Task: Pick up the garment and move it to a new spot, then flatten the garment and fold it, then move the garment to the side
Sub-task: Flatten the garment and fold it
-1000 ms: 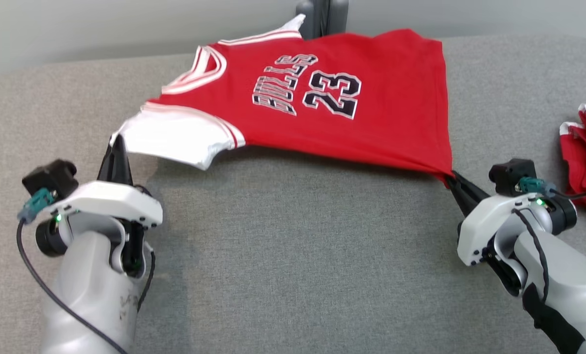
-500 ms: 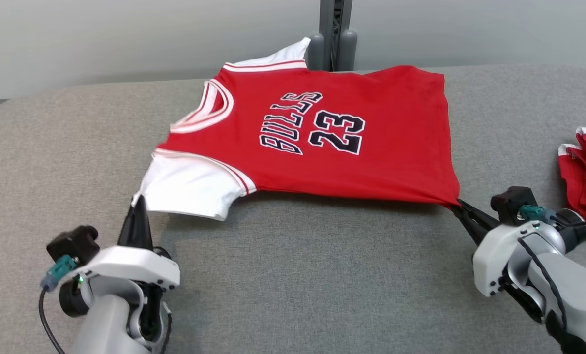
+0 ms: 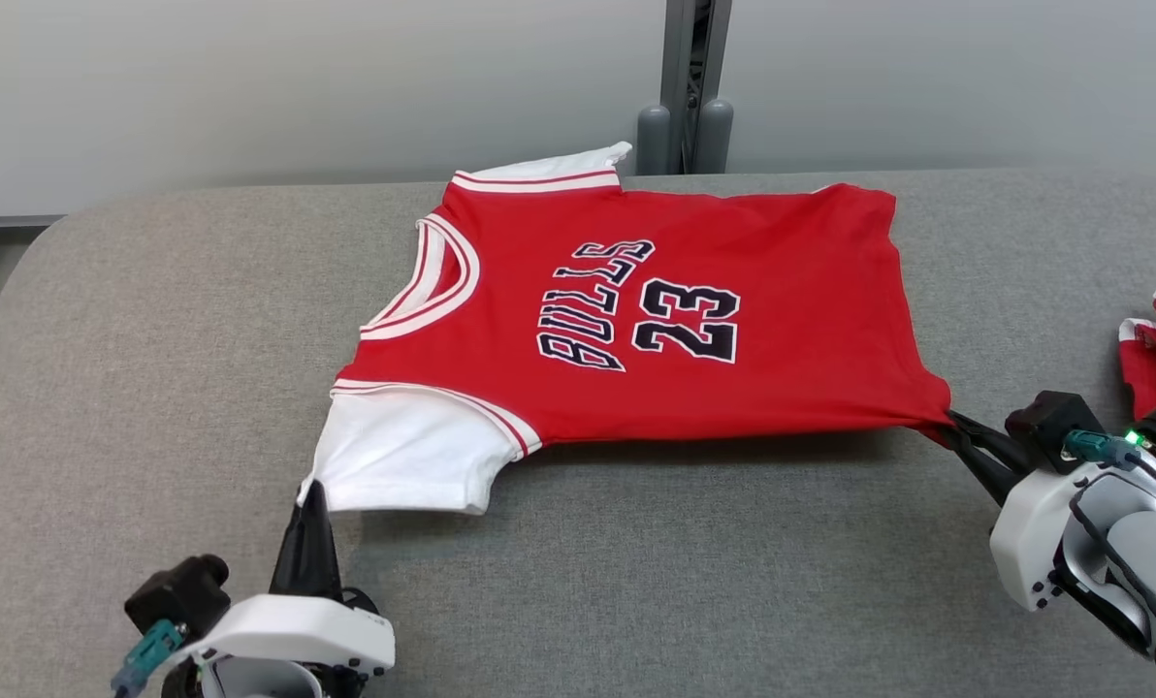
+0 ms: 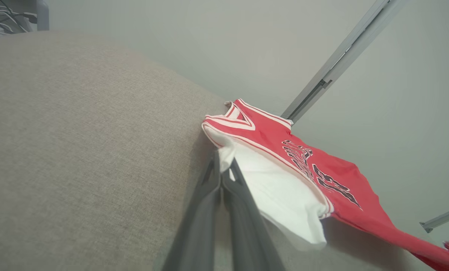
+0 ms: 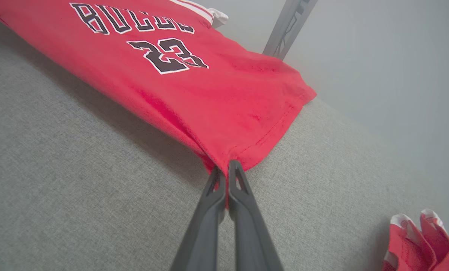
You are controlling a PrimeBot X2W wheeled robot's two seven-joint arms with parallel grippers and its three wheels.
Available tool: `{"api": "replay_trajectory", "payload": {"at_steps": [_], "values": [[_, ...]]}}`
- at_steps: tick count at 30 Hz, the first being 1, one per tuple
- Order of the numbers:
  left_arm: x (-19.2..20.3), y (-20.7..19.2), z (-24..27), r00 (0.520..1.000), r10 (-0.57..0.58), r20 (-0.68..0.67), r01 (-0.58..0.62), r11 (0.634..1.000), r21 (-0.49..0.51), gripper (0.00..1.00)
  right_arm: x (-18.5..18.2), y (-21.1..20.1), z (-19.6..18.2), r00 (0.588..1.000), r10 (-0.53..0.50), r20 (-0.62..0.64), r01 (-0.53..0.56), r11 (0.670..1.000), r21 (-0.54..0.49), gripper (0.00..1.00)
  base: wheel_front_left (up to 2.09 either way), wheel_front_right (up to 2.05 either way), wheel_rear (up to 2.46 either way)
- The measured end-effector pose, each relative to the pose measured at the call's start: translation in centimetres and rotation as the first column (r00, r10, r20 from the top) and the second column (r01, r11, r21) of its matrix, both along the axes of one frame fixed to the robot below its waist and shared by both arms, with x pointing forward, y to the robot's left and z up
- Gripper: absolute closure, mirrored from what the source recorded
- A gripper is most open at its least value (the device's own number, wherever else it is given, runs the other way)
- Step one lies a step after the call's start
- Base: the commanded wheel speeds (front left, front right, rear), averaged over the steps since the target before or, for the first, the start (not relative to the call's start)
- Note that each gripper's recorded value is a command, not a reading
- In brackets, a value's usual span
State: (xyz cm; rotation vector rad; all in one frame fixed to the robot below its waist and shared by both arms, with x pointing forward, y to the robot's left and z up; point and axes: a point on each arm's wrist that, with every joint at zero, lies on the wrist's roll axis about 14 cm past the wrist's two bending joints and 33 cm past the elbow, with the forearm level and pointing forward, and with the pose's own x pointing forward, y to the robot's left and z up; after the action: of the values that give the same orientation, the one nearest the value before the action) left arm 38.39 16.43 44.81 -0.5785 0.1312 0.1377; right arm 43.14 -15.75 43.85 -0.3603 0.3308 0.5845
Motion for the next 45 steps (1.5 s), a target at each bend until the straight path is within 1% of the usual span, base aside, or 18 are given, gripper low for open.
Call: {"api": "replay_trajectory", "payload": {"at_steps": [4, 9, 11, 12, 14, 17, 21, 26, 32, 36, 39, 45], "values": [[-1.5, -0.3, -0.4, 1.0, 0.009, -0.018, -0.009, 1.0, -0.024, 1.0, -0.4, 0.1, 0.4, 0.999, 0.036, 0.006, -0.036, 0.999, -0.028, 1.0, 0.0, 0.0, 0.0], [-2.7, -1.1, -0.5, 1.0, -0.015, -0.021, 0.015, 1.0, -0.009, 1.0, -1.4, -0.6, 0.3, 0.997, 0.071, -0.014, -0.072, 0.994, -0.08, 1.0, 0.0, 0.0, 0.0], [-3.4, -2.1, -0.9, 0.998, -0.055, -0.033, 0.056, 0.998, 0.031, 1.0, -2.0, -0.7, 0.5, 0.995, 0.093, -0.024, -0.095, 0.99, -0.1, 1.0, 0.0, 0.0, 0.0], [-3.4, -2.1, -0.9, 0.998, -0.055, -0.033, 0.056, 0.998, 0.031, 1.0, -2.0, -0.7, 0.5, 0.995, 0.093, -0.024, -0.095, 0.99, -0.1, 1.0, 0.0, 0.0, 0.0], [-3.4, -2.1, -0.5, 0.997, -0.068, -0.02, 0.069, 0.994, 0.089, 1.0, -2.3, -0.8, 1.0, 0.994, 0.109, -0.028, -0.112, 0.988, -0.111, 1.0, 0.0, 0.0, 0.0], [-3.6, -2.1, -0.8, 0.997, -0.071, -0.028, 0.074, 0.992, 0.104, 1.0, -2.5, -0.8, 1.2, 0.992, 0.118, -0.034, -0.121, 0.986, -0.116, 1.0, 0.0, 0.0, 0.0], [-4.3, -2.4, -1.8, 0.994, -0.095, -0.058, 0.102, 0.986, 0.133, 1.0, -3.8, -0.8, 1.0, 0.986, 0.145, -0.077, -0.154, 0.979, -0.132, 1.0, 0.0, 0.0, 0.0], [-5.9, -2.0, -3.3, 0.99, -0.092, -0.108, 0.107, 0.984, 0.14, 1.0, -5.0, -0.8, 1.1, 0.98, 0.169, -0.1, -0.183, 0.972, -0.147, 1.0, 0.0, 0.0, 0.0], [-8.0, -2.5, -4.5, 0.982, -0.118, -0.149, 0.14, 0.98, 0.141, 1.0, -6.1, -1.4, 1.2, 0.976, 0.18, -0.124, -0.199, 0.965, -0.171, 1.0, 0.0, 0.0, 0.0], [-8.7, -2.5, -4.6, 0.981, -0.12, -0.154, 0.142, 0.98, 0.142, 1.0, -6.6, -1.6, 1.6, 0.974, 0.184, -0.129, -0.205, 0.962, -0.18, 1.0, 0.0, 0.0, 0.0], [-8.8, -2.0, -4.2, 0.984, -0.102, -0.143, 0.123, 0.982, 0.144, 1.0, -6.8, -1.8, 1.9, 0.974, 0.184, -0.131, -0.206, 0.961, -0.184, 1.0, 0.0, 0.0, 0.0], [-9.1, -1.3, -3.8, 0.988, -0.094, -0.123, 0.11, 0.985, 0.136, 1.0, -7.7, -1.9, 2.0, 0.973, 0.179, -0.147, -0.202, 0.965, -0.168, 1.0, 0.0, 0.0, 0.0]]}}
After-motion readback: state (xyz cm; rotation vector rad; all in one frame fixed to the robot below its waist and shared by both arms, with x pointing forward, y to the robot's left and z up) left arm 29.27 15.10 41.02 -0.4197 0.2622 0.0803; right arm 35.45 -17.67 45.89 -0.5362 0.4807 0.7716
